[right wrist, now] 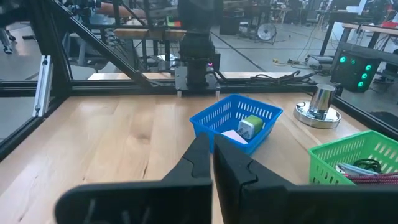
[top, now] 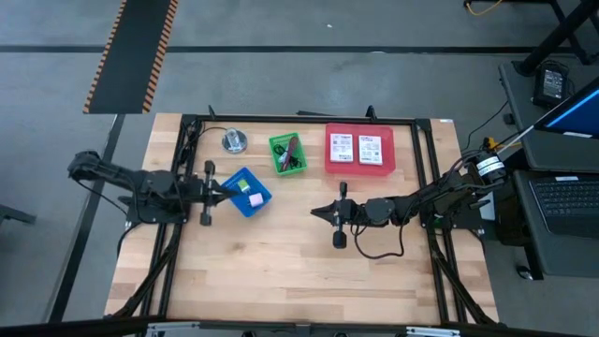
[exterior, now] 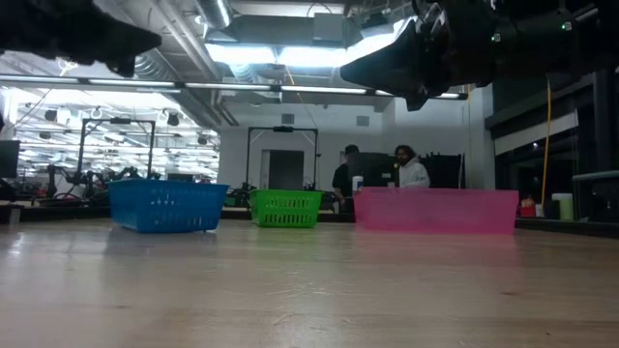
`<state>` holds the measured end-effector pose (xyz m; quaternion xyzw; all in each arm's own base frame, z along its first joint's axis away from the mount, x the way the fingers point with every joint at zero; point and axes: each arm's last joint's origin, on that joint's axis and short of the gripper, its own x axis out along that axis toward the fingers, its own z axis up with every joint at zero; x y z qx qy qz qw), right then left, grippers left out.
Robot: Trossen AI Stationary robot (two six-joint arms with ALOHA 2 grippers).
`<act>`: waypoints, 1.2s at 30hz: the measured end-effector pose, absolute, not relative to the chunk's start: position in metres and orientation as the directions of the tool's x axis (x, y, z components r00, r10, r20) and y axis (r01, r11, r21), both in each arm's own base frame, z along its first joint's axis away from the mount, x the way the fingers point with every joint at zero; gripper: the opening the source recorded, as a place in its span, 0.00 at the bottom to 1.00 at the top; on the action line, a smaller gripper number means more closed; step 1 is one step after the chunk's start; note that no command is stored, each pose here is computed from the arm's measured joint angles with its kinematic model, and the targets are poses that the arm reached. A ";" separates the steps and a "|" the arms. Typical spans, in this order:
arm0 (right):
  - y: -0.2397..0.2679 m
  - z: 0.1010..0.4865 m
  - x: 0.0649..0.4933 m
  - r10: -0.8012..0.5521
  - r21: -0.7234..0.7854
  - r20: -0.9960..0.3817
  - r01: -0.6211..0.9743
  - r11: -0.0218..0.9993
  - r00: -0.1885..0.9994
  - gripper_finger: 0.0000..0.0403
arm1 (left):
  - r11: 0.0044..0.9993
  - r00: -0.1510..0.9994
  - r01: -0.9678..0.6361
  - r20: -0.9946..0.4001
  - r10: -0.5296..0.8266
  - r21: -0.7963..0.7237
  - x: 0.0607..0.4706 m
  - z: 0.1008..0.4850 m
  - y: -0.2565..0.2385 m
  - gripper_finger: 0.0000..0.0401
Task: Pick and place items into bin
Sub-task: Return to Home Position
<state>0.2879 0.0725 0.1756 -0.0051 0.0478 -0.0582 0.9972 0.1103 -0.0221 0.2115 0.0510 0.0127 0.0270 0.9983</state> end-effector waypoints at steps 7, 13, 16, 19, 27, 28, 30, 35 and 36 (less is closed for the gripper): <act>0.073 0.177 0.288 -0.116 0.017 -0.083 0.118 0.993 0.990 0.00 | 0.989 0.996 -0.077 0.053 0.071 0.129 0.095 0.202 -0.011 0.00; 0.072 0.180 0.288 -0.116 0.025 -0.050 0.117 0.993 0.992 0.00 | 0.983 0.991 -0.130 0.059 0.123 0.130 0.094 0.180 -0.004 0.00; 0.072 0.181 0.288 -0.116 0.010 -0.043 0.116 0.993 0.992 0.00 | 0.984 0.990 -0.128 0.080 0.118 0.127 0.097 0.173 -0.001 0.00; 0.072 0.185 0.287 -0.115 0.008 -0.030 0.115 0.993 0.993 0.00 | 0.983 0.987 -0.147 0.086 0.137 0.113 0.097 0.174 0.003 0.00; 0.064 0.226 0.263 -0.101 -0.049 -0.005 0.100 0.994 0.995 0.00 | 0.980 0.983 -0.170 0.084 0.161 0.107 0.096 0.174 0.011 0.00; 0.062 0.232 0.258 -0.090 -0.054 -0.011 0.089 0.995 0.996 0.00 | 0.979 0.983 -0.174 0.085 0.165 0.108 0.096 0.174 0.011 0.00; 0.055 0.244 0.246 -0.062 -0.070 -0.035 0.060 0.996 0.997 0.00 | 0.978 0.982 -0.178 0.079 0.170 0.110 0.096 0.173 0.012 0.00; 0.035 0.274 0.208 -0.085 -0.100 -0.037 0.081 0.992 0.996 0.00 | 0.977 0.982 -0.187 0.051 0.183 0.105 0.096 0.171 0.012 0.00; 0.032 0.277 0.200 -0.094 -0.107 -0.046 0.089 0.990 0.995 0.00 | 0.975 0.981 -0.194 0.045 0.190 0.105 0.096 0.170 0.013 0.00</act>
